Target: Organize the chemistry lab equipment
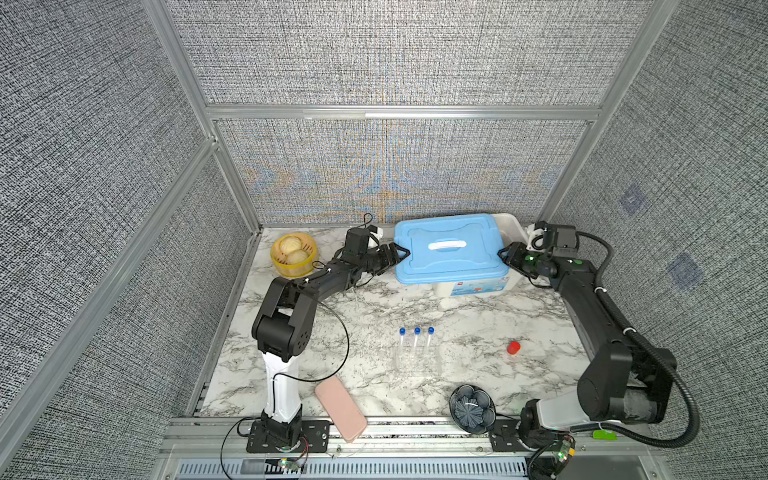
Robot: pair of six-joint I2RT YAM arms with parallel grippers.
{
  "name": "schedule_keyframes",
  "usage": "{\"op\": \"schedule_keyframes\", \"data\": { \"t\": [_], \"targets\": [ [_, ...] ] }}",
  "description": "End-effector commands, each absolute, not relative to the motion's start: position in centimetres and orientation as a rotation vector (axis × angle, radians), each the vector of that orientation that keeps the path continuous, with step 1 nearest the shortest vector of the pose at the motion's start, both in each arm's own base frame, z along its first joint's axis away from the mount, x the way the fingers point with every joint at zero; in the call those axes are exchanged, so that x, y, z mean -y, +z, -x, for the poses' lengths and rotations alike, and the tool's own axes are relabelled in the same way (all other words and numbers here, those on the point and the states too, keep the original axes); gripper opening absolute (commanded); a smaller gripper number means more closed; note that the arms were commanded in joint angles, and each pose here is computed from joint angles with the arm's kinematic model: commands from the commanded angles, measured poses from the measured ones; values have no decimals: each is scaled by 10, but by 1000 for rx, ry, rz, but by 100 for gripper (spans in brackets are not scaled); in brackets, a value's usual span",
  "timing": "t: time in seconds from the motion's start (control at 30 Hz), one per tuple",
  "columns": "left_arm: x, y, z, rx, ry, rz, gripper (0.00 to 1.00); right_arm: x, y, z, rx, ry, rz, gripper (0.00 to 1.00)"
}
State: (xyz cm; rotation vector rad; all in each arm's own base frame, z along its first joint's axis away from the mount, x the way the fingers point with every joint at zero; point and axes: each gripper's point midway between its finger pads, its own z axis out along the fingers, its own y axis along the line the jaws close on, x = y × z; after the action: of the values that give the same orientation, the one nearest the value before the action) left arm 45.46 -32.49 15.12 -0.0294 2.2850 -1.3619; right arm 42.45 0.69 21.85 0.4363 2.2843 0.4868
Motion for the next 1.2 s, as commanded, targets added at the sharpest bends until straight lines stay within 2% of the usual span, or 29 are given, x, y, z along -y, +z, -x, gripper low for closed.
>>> {"op": "schedule_keyframes", "data": {
  "t": [0.0, 0.27, 0.67, 0.97, 1.17],
  "targets": [
    [326, 159, -456, -2277, -1344, 1, 76, 11, 209, -416, -2349, 306, -402, 54],
    [325, 177, -453, -2254, -1348, -2, 72, 38, 220, -425, -2373, 50, -288, 67],
    [324, 183, -451, -2251, -1366, 25, 72, 74, 211, -461, -2452, -101, -230, 67],
    [327, 184, -449, -2248, -1397, 31, 70, 72, 187, -466, -2582, 3, -167, 65],
    [327, 183, -449, -2250, -1408, 45, 68, 48, 181, -462, -2623, 162, -63, 55]
  ]
}}
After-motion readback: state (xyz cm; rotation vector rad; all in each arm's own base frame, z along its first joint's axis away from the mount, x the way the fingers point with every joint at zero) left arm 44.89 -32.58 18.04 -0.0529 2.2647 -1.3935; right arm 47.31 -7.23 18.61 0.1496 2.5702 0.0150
